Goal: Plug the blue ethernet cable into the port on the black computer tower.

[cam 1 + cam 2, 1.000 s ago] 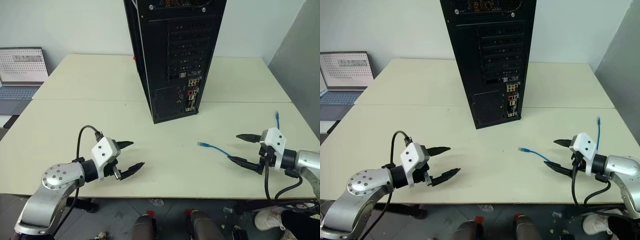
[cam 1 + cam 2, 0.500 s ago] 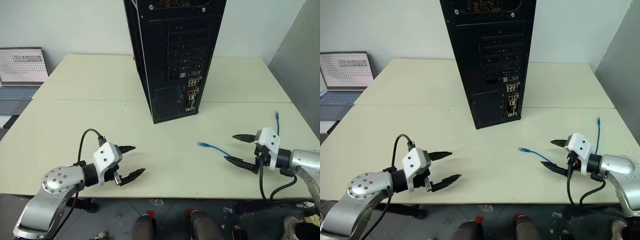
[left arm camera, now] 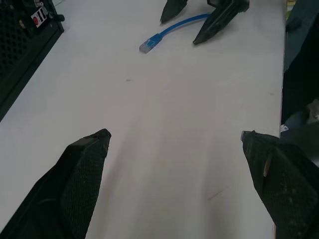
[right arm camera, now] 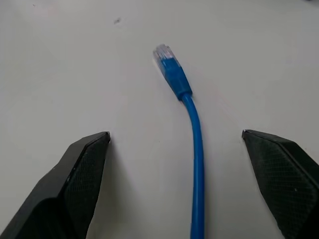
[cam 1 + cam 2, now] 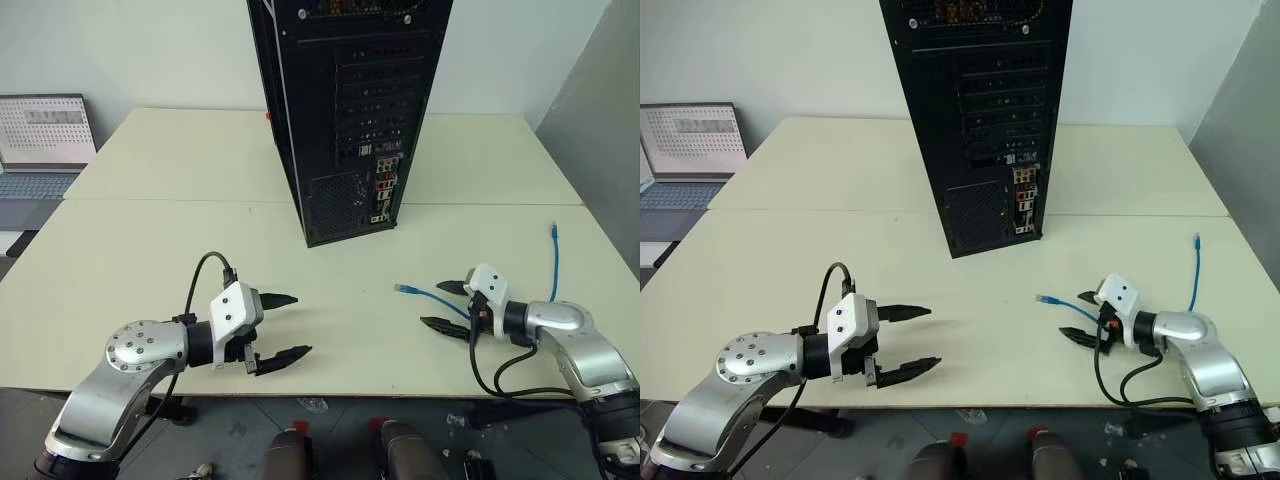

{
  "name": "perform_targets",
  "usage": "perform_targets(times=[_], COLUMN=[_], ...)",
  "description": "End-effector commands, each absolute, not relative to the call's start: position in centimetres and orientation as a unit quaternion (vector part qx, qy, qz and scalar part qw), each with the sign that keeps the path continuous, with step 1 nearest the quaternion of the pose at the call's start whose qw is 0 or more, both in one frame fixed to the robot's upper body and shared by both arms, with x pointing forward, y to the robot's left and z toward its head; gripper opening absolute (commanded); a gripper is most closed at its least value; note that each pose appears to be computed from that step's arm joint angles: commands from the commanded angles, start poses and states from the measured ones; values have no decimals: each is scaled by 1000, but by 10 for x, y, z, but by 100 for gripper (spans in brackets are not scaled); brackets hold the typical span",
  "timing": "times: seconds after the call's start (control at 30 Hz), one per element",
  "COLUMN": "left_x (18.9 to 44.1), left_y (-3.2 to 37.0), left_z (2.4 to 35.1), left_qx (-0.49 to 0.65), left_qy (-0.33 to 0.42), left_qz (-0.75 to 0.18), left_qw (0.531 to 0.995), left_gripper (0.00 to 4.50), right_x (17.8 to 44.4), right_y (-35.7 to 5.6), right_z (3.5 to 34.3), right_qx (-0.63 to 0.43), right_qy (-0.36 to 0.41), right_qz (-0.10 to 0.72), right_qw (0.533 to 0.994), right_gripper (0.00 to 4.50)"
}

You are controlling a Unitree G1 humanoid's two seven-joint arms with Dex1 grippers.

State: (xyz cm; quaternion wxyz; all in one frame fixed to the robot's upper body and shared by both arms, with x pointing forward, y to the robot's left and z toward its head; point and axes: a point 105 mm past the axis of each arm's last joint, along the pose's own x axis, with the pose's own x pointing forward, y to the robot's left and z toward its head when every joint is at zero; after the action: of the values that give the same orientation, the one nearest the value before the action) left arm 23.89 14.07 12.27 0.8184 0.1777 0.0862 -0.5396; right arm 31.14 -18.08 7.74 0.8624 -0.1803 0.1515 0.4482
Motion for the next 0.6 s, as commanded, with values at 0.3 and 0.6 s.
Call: perform_targets(times=[0.3,0.6], left_x=[240,256], left_y=[130,114], left_z=[133,133], left_qx=[181,188], left_qy=[62,64], left_qz=[-567,-574], left_qw=[802,795], left_gripper=[450,450], right_x=[313,307], right_y=[-182,-162], right_z=[76,91], right_qx=[-215,-233], right_qy=[161,141], right_qz=[455,487], right_qw=[849,830], right_gripper=[186,5])
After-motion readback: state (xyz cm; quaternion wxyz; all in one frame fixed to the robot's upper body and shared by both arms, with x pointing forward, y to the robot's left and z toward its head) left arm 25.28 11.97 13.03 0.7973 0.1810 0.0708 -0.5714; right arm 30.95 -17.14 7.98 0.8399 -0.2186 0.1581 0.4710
